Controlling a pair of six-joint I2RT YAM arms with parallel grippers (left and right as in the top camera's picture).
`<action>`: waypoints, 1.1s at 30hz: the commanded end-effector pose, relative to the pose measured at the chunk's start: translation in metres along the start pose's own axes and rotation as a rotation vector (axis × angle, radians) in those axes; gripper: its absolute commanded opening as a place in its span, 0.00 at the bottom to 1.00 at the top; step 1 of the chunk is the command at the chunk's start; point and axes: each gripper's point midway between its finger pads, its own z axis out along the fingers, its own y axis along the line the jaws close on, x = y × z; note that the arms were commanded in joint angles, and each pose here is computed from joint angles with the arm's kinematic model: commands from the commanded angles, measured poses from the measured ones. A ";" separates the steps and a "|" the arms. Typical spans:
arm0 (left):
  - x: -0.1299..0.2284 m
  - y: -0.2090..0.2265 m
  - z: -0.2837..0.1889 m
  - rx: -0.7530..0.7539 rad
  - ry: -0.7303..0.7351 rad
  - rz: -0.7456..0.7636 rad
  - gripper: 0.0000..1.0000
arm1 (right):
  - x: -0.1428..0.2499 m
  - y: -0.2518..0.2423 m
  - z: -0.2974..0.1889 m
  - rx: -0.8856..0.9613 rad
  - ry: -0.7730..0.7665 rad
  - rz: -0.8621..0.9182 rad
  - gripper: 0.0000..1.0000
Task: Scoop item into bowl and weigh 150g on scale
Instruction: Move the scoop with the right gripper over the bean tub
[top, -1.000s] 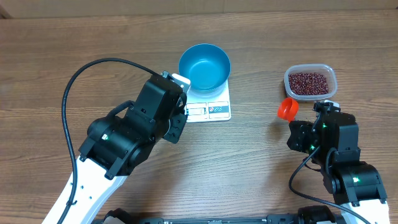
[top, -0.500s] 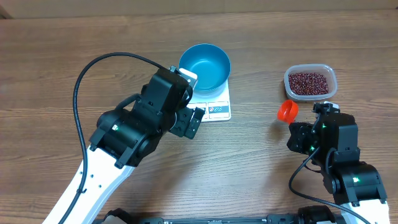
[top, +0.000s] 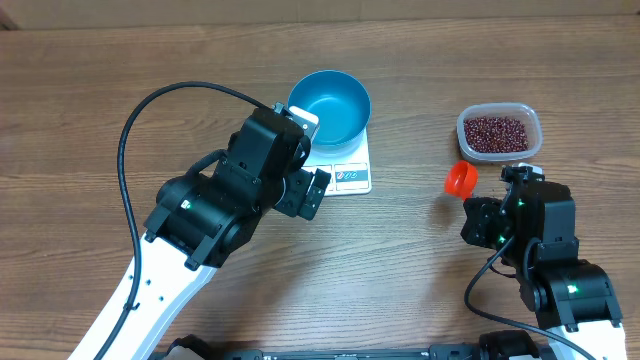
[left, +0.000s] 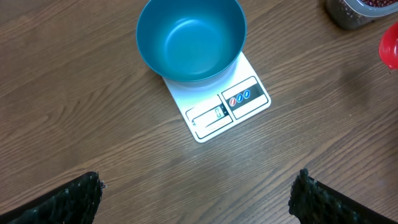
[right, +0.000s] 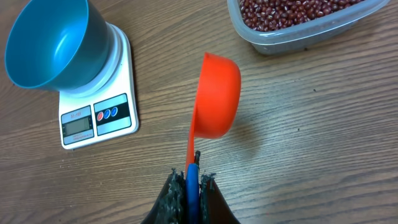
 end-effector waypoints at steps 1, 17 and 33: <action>-0.002 0.001 0.001 0.004 -0.001 0.012 1.00 | -0.015 0.006 -0.010 -0.021 -0.051 -0.009 0.04; -0.002 0.001 0.001 0.004 -0.001 0.012 1.00 | -0.054 0.019 -0.041 -0.002 -0.121 -0.167 0.04; -0.002 0.001 0.001 0.004 -0.001 0.012 1.00 | -0.143 -0.031 0.001 0.508 0.094 -0.303 0.04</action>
